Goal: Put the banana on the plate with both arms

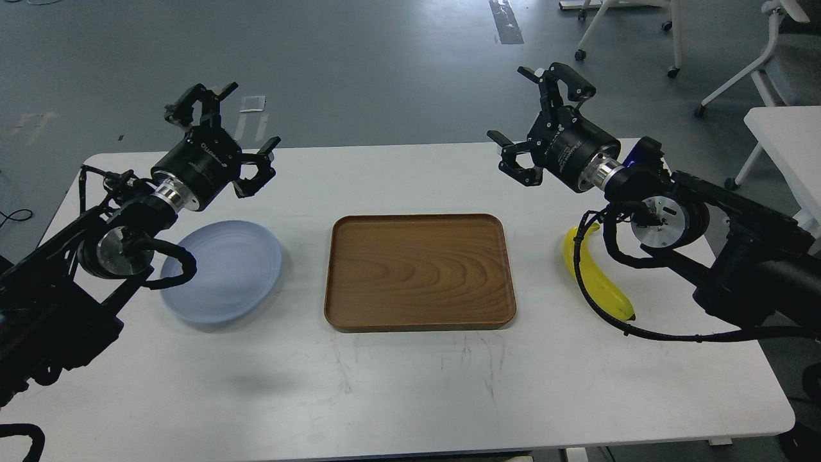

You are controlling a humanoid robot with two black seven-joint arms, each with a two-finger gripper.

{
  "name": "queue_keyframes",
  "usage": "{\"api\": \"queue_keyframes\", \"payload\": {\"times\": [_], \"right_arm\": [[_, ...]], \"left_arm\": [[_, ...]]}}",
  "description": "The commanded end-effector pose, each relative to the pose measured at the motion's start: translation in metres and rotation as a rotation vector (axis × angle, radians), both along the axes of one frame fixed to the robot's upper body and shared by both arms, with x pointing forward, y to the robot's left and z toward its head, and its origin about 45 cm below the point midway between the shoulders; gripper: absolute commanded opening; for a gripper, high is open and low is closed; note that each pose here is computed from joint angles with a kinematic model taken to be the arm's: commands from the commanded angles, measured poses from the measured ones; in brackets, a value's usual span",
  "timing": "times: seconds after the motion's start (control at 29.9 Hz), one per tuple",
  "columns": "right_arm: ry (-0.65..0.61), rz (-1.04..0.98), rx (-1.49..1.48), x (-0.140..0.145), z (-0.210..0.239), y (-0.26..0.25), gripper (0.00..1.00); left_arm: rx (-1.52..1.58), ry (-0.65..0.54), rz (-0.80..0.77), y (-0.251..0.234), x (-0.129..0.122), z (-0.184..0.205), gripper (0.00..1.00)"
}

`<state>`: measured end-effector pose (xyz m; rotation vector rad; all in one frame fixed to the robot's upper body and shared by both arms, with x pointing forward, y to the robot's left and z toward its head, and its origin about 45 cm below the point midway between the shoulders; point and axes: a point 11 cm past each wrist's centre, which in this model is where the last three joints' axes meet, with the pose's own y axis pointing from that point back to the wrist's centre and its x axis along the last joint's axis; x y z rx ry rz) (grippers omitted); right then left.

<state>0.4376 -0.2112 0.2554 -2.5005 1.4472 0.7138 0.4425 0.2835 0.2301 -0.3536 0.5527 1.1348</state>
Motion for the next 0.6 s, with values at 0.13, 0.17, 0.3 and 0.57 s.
{"api": "queue_keyframes", "payload": {"times": [0.13,0.17,0.3,0.57], "right_arm": [[0.001,0.001,-0.005,-0.0003,-0.0009,-0.0006,1.0],[0.001,0.002,-0.004,-0.0005,-0.0007,-0.0002,1.0],[-0.008,0.002,-0.007,0.0009,0.0027,-0.0007,1.0],[-0.006,0.006,-0.008,0.0003,0.0015,0.001,1.0]], "left_arm": [[0.001,0.001,-0.003,-0.001,-0.0006,-0.0007,0.98],[0.0,0.0,-0.004,-0.0014,-0.0007,-0.0005,0.98],[0.005,0.0,0.0,0.0011,-0.0006,-0.0002,0.98],[0.002,-0.002,0.001,0.0009,-0.0006,0.0004,0.98]]}}
